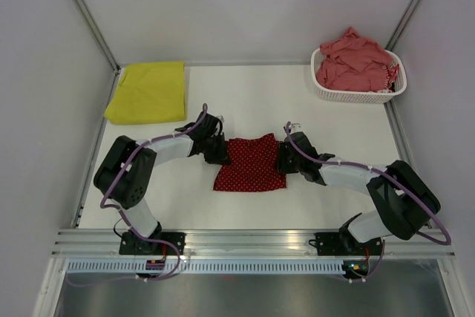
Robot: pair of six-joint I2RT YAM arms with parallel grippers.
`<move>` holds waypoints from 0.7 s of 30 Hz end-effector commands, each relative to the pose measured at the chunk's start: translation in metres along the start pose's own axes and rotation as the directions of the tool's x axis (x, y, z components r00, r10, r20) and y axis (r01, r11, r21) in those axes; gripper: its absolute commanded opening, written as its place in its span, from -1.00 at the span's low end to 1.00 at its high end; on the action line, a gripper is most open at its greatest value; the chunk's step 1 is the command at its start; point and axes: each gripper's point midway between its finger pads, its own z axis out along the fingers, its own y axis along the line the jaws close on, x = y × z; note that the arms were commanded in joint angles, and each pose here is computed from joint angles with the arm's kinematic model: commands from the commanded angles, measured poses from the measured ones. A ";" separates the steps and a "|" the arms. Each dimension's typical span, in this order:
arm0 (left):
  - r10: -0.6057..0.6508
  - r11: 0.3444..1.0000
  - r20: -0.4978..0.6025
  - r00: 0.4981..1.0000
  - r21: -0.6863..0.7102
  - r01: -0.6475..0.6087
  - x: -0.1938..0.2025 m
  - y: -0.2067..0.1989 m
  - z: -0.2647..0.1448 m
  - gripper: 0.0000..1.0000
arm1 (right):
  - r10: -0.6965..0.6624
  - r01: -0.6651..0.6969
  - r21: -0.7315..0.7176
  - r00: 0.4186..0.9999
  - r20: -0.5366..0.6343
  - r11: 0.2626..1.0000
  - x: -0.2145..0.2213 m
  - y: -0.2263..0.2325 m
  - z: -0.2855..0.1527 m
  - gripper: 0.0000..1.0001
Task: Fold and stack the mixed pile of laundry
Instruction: Pick up the skirt from the center of the board.
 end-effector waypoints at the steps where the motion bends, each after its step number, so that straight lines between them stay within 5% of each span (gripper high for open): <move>1: -0.035 0.992 -0.123 0.992 -0.122 0.020 0.042 0.034 0.018 -0.85 | -0.010 0.020 0.060 0.985 -0.170 0.998 0.054 -0.025 0.001 -0.12; 10: 0.172 0.949 0.087 0.981 -0.281 -0.142 -0.025 0.021 -0.023 -0.95 | -0.041 0.043 0.010 0.992 -0.120 0.999 0.037 -0.014 -0.008 -0.08; 16: 0.362 0.893 0.219 0.906 -0.359 -0.270 -0.075 0.008 -0.072 -0.95 | -0.101 0.103 -0.093 0.994 0.030 0.990 -0.016 0.015 -0.027 0.44; 21: 0.486 0.805 0.228 0.844 -0.493 -0.330 -0.116 0.009 -0.097 -0.95 | -0.094 0.121 -0.186 0.985 0.145 0.975 -0.056 0.043 -0.048 0.51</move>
